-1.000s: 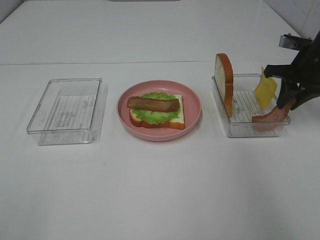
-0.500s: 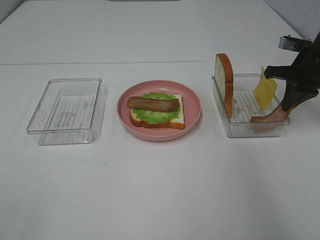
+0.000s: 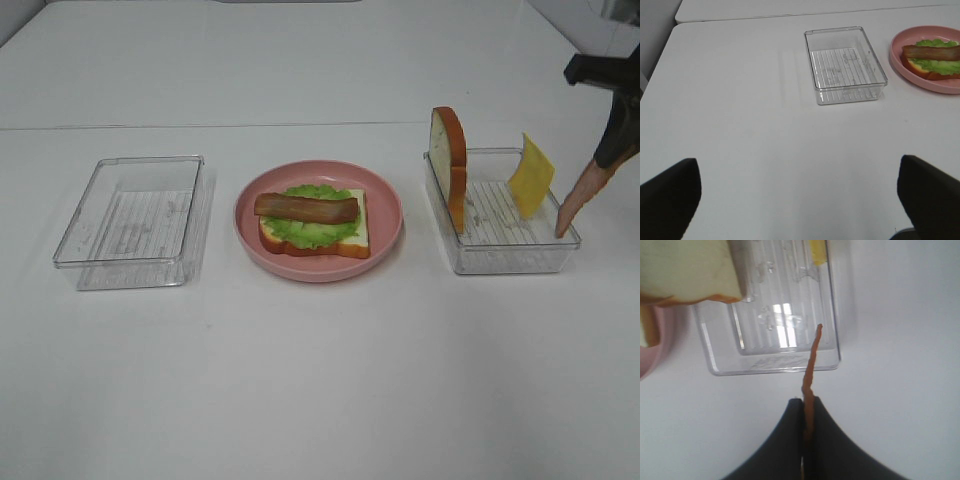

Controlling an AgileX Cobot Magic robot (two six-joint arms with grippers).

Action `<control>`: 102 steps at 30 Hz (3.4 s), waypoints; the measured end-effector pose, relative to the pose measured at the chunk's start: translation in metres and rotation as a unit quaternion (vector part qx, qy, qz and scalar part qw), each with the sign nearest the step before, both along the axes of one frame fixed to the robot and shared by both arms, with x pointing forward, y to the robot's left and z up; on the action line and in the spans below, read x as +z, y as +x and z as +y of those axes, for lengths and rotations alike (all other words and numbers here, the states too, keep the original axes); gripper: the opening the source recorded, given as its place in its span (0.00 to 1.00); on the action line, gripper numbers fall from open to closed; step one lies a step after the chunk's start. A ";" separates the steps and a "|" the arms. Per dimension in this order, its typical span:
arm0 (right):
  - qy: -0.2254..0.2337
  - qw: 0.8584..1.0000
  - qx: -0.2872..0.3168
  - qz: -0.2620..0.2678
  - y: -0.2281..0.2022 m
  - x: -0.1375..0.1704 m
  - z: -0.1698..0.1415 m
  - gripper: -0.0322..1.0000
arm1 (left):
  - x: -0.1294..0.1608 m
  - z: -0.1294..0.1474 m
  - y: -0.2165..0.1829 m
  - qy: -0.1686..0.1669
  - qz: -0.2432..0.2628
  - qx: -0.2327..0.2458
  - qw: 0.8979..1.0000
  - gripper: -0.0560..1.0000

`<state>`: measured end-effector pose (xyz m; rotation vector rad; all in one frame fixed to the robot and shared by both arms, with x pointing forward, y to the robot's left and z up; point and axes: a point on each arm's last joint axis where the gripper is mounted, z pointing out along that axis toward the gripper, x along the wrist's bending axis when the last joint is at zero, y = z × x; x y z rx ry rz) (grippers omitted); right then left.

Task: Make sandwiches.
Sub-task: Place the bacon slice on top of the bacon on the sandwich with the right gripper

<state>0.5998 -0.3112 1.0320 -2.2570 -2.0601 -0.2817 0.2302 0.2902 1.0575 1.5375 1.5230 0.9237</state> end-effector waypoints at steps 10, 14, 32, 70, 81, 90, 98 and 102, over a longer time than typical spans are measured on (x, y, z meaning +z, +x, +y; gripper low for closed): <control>0.188 0.974 0.033 -0.120 -0.025 0.076 0.048 0.05 | 0.000 0.000 0.000 0.000 0.000 0.000 1.000 0.99; 0.212 0.967 0.062 -0.130 -0.026 0.079 0.074 0.05 | 0.000 0.000 0.000 -0.001 0.000 -0.001 1.000 0.99; 0.267 0.943 0.154 -0.127 0.017 0.028 0.214 0.05 | 0.000 -0.001 0.000 -0.003 0.000 -0.002 1.000 0.99; 0.183 0.971 0.146 -0.054 0.071 -0.088 0.239 0.05 | 0.000 -0.001 0.000 -0.003 0.000 -0.002 1.000 0.99; 0.096 0.983 0.147 -0.054 0.074 -0.096 0.225 0.05 | 0.000 -0.001 0.000 -0.003 0.000 -0.002 1.000 0.99; 0.071 0.985 0.147 -0.057 0.075 -0.097 0.221 0.05 | 0.000 -0.001 0.000 -0.003 0.000 -0.002 1.000 0.99; 0.061 0.985 0.151 -0.058 0.075 -0.098 0.219 0.05 | 0.000 -0.001 0.000 -0.003 0.000 -0.002 1.000 0.99; 0.057 0.985 0.154 -0.052 0.074 -0.098 0.218 0.05 | 0.000 -0.001 0.000 -0.003 0.000 -0.002 1.000 0.99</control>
